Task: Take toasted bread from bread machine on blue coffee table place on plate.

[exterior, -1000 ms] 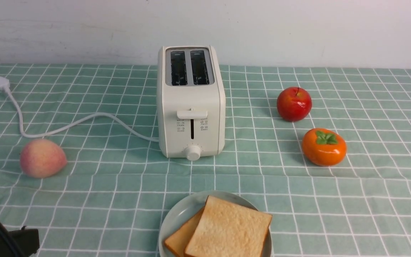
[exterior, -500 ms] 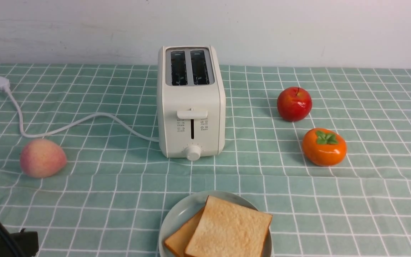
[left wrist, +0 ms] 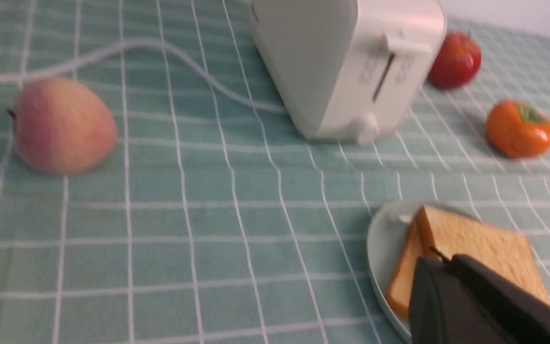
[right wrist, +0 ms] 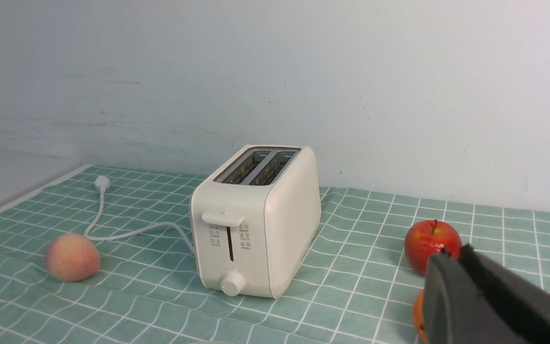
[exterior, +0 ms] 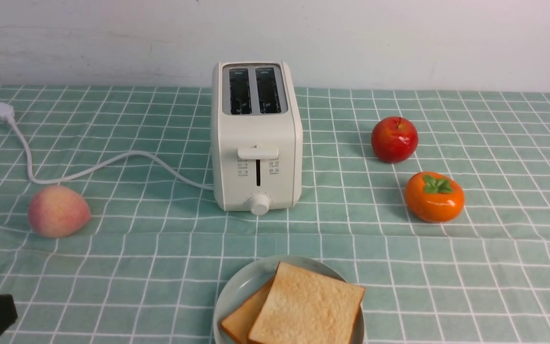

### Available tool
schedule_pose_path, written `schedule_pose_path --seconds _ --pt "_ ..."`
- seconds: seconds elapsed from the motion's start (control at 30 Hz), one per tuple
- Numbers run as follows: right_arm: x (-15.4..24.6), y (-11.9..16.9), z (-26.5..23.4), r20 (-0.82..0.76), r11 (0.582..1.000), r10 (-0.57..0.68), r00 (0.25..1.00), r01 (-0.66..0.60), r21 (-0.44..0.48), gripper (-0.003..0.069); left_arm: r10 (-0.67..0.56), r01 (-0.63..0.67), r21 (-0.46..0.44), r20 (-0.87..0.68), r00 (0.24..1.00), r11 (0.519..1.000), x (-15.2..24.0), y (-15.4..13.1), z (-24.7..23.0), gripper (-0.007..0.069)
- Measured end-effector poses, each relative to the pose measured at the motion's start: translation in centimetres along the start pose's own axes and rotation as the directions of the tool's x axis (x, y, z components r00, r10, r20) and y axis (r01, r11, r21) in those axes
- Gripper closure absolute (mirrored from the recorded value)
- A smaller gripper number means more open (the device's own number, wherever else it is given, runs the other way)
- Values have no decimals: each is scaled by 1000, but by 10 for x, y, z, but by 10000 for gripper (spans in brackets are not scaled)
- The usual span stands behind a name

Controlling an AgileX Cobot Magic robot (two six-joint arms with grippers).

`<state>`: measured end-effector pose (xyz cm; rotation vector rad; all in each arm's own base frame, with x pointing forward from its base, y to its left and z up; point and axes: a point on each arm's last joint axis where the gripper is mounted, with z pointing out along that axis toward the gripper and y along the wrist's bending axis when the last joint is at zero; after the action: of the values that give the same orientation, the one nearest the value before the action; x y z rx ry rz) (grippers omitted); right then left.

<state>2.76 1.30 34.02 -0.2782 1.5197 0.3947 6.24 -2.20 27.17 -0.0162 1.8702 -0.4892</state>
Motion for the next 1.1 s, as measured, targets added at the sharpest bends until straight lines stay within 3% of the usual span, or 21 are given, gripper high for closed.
schedule_pose_path --seconds 0.23,0.33,0.57,1.1 --pt "0 0 0 0 1000 0 1000 0 0 627 11 26 -148 245 970 989 58 36 9 610" --pt "0 0 0 0 1000 0 1000 0 0 626 6 42 -196 237 971 980 72 43 11 610" --pt "0 0 0 0 1000 1 1000 -1 0 621 -12 28 -260 64 998 965 90 49 12 608" --pt "0 0 0 0 1000 1 1000 -1 0 606 -21 34 -262 50 999 964 91 49 12 592"
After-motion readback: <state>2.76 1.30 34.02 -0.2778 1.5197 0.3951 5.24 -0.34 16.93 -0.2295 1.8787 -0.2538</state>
